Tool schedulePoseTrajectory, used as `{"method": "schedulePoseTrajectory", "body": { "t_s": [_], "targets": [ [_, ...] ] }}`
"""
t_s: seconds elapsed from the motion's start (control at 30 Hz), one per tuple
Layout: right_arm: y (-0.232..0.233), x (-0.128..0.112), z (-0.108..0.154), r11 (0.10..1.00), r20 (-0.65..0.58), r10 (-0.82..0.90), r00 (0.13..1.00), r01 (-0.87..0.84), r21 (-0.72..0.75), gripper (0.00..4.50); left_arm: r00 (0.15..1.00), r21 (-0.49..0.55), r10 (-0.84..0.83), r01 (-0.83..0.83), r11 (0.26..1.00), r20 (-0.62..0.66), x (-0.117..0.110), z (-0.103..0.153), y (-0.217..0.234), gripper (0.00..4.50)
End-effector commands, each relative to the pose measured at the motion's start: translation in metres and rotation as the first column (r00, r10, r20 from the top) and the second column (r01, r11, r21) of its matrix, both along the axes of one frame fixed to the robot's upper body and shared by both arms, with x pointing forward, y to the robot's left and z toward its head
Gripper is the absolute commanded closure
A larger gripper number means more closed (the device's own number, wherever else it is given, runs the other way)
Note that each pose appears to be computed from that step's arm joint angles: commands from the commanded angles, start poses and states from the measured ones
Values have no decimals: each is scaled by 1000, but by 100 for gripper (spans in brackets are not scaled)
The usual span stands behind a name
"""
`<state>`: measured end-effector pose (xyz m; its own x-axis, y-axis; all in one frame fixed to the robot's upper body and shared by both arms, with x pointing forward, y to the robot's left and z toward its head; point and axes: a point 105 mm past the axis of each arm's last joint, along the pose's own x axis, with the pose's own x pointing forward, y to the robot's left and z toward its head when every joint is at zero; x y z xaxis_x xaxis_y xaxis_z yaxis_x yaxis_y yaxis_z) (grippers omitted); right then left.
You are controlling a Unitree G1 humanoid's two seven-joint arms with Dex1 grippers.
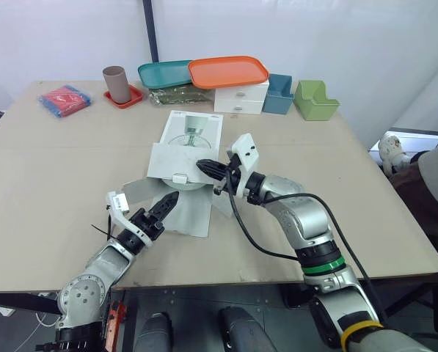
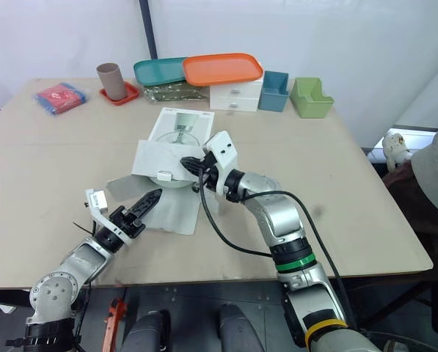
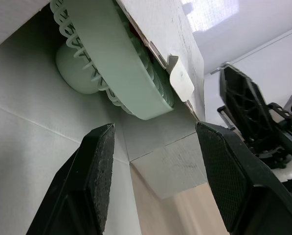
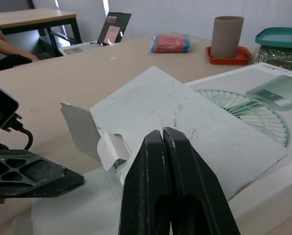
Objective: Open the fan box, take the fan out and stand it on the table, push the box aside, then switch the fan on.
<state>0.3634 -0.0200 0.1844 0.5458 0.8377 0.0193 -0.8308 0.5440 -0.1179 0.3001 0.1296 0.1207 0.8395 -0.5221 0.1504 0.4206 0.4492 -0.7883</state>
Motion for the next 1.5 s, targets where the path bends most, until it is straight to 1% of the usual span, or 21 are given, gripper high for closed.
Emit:
{"method": "schedulePoseTrajectory", "body": {
  "t_s": [0.03, 0.33, 0.57, 0.93, 1.0, 1.07, 1.33, 1.43, 1.5],
  "targets": [
    [1, 14, 9, 998, 25, -52, 998, 52, -16, 450, 999, -18, 11, -11, 1000, 32, 0, 9, 3, 168],
    [-3, 23, 3, 994, 12, -104, 995, 104, -46, 450, 1000, -62, 11, -11, 998, 9, 10, 6, 0, 168],
    [-5, 22, 10, 994, 28, -106, 994, 107, -37, 450, 1000, -128, 0, -2, 992, -15, 21, 2, -5, 168],
    [-5, 18, 20, 995, 58, -94, 994, 96, -25, 450, 998, -114, -31, 26, 993, -49, 27, -12, -15, 168],
    [-5, 17, 21, 995, 59, -93, 994, 95, -25, 450, 999, -130, -30, 24, 991, -45, 29, -10, -15, 168],
    [-5, 17, 21, 995, 61, -92, 994, 93, -26, 450, 998, -121, -33, 27, 992, -44, 30, -11, -17, 168],
    [-4, 15, 19, 996, 63, -84, 995, 86, -33, 450, 998, -142, -47, 43, 989, -27, 30, -6, -19, 168],
    [-3, 13, 18, 996, 69, -72, 995, 75, -41, 450, 998, -188, -57, 56, 981, -1, 28, 1, -18, 168],
    [-2, 13, 18, 996, 70, -71, 995, 74, -44, 450, 999, -191, -52, 51, 980, 1, 28, 2, -17, 168]
  ]
}}
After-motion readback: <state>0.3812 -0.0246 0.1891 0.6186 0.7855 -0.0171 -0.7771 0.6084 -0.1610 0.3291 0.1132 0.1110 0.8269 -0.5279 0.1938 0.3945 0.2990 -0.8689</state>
